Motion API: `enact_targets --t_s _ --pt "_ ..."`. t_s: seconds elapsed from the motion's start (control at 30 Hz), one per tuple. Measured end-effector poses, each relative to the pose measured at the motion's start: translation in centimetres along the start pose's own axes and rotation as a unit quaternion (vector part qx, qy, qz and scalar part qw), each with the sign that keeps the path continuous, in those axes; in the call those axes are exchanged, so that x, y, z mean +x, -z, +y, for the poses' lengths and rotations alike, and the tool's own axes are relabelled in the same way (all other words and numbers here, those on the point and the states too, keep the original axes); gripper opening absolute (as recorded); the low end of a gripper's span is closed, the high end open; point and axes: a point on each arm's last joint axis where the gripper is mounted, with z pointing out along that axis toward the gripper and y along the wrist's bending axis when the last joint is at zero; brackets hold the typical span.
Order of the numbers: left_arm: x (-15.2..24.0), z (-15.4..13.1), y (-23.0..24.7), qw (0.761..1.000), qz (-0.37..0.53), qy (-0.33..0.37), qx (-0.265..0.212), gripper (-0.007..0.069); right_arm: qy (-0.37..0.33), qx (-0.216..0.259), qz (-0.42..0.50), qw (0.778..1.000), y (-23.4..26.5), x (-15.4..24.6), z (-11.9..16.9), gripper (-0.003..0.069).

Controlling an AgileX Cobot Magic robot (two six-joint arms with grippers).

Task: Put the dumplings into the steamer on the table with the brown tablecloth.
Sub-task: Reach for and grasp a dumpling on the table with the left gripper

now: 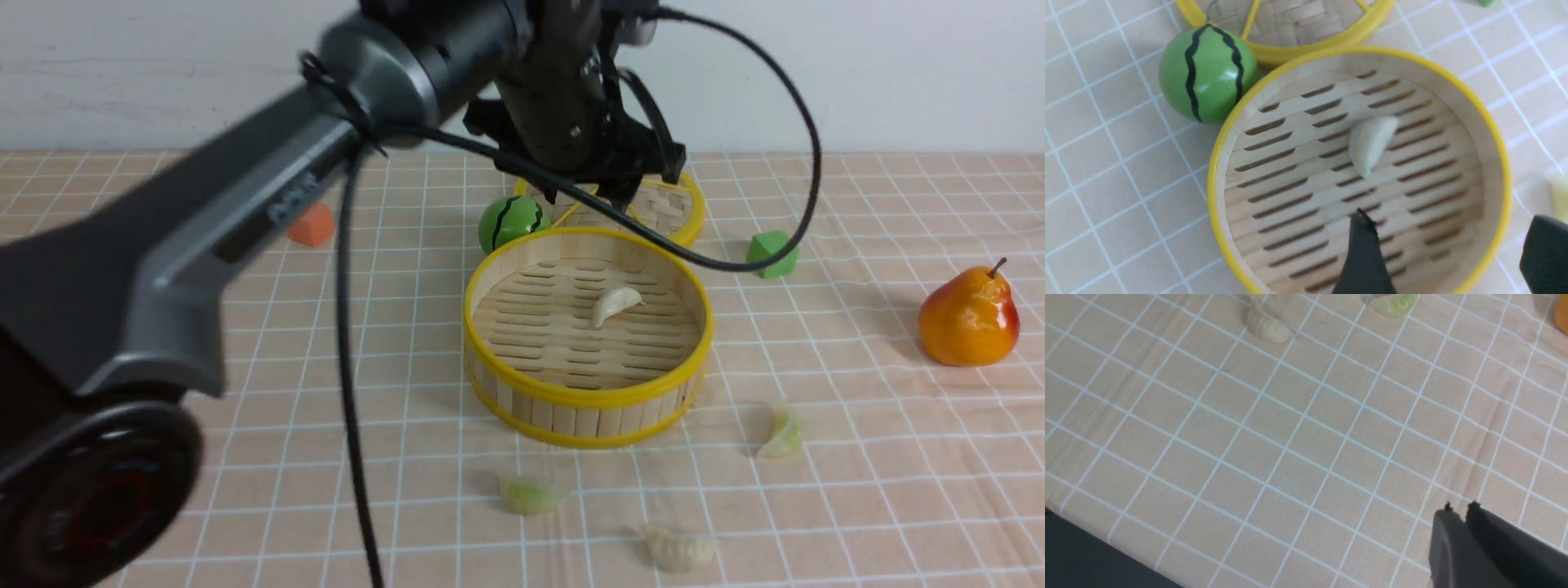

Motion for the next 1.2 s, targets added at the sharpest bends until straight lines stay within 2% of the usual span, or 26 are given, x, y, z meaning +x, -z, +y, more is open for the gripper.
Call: enact_targets --t_s 0.1,0.2,0.23,0.3,0.33,0.4,0.47,0.53,0.7,1.03,1.2 --pt "1.1 -0.5 3.0 0.997 0.018 -0.071 0.034 0.0479 0.000 -0.001 0.000 1.000 0.0 0.0 0.0 0.0060" --pt "4.0 -1.8 4.0 0.979 0.061 -0.178 0.082 0.0479 -0.002 -0.007 -0.002 1.000 0.1 0.0 0.2 0.0064" --pt "5.6 -2.4 3.8 0.964 0.083 -0.232 0.098 0.0479 -0.004 -0.011 -0.005 1.000 0.1 0.1 0.2 0.0064" --pt "7.7 -3.2 3.3 0.944 0.112 -0.288 0.116 0.0479 -0.005 -0.015 -0.011 1.000 0.4 0.2 0.3 0.0063" --pt "9.5 -3.6 2.7 0.924 0.138 -0.332 0.131 0.0479 -0.005 -0.016 -0.017 1.000 0.6 0.4 0.4 0.0063" --pt "10.8 -3.8 2.0 0.910 0.153 -0.358 0.140 0.0479 -0.006 -0.017 -0.022 1.000 0.8 0.5 0.4 0.0063" --pt "13.1 -3.8 0.3 0.887 0.175 -0.399 0.154 0.0479 -0.005 -0.016 -0.034 0.999 1.2 0.8 0.5 0.0063" --pt "14.7 -3.6 -1.5 0.873 0.188 -0.422 0.156 0.0479 -0.005 -0.015 -0.043 0.999 1.6 1.1 0.5 0.0065" --pt "16.2 -3.3 -5.1 0.862 0.195 -0.448 0.135 0.0479 -0.005 -0.015 -0.042 0.999 1.4 1.5 0.6 0.0071" --pt "17.1 -3.4 -11.1 0.863 0.163 -0.466 0.108 0.0479 -0.004 -0.014 -0.012 1.000 -0.1 2.3 0.6 0.0077" --pt "17.4 -3.4 -11.6 0.861 0.170 -0.466 0.110 0.0472 -0.001 -0.009 -0.012 1.000 -0.1 2.4 0.5 0.0081"
